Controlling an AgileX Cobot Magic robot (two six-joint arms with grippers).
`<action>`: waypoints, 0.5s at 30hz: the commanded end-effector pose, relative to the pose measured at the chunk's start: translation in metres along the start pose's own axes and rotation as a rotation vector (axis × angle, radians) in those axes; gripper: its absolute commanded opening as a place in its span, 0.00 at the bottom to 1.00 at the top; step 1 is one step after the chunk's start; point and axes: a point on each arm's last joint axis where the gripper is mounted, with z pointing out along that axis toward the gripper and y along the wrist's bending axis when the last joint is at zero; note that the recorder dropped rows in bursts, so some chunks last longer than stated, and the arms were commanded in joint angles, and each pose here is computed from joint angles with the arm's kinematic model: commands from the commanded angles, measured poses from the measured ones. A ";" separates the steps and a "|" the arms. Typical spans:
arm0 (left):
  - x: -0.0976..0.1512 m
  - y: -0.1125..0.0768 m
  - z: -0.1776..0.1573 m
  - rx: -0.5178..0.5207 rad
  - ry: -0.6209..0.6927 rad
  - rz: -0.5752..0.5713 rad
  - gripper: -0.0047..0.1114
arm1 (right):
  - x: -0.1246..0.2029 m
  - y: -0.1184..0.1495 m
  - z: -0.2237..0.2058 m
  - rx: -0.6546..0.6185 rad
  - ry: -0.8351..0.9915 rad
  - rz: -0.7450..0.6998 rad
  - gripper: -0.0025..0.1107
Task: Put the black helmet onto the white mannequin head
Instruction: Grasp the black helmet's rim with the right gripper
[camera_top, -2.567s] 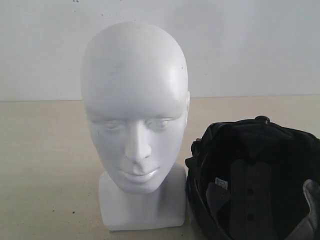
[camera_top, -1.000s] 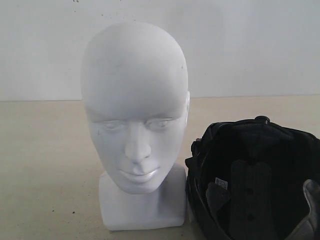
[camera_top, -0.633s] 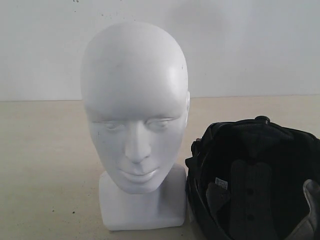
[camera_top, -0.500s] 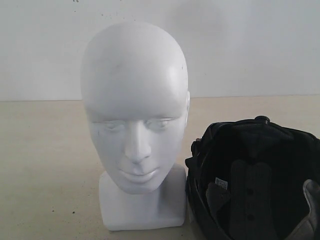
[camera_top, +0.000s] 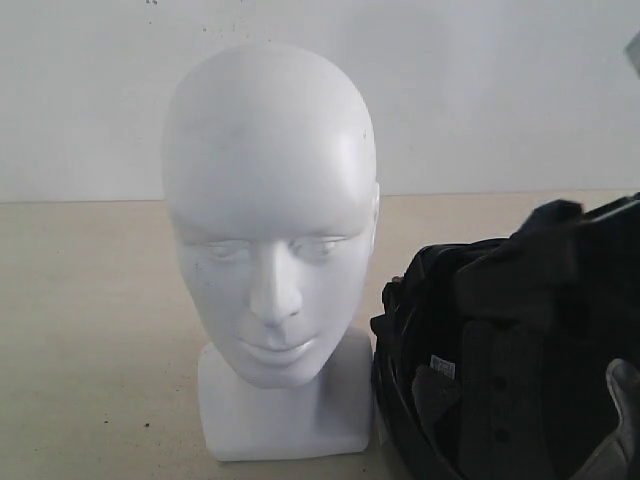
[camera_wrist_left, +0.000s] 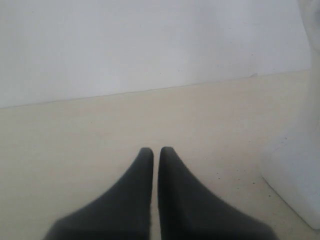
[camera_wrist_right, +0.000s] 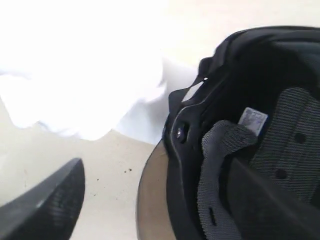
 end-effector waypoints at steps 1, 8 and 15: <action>0.000 0.000 0.000 0.005 -0.005 -0.007 0.08 | -0.001 0.010 0.032 -0.015 0.066 0.013 0.69; 0.000 0.000 0.000 0.005 -0.005 -0.007 0.08 | 0.007 0.012 0.082 0.057 0.169 -0.015 0.69; 0.000 0.000 0.000 0.005 -0.005 -0.007 0.08 | 0.019 0.010 0.122 0.146 0.256 0.010 0.69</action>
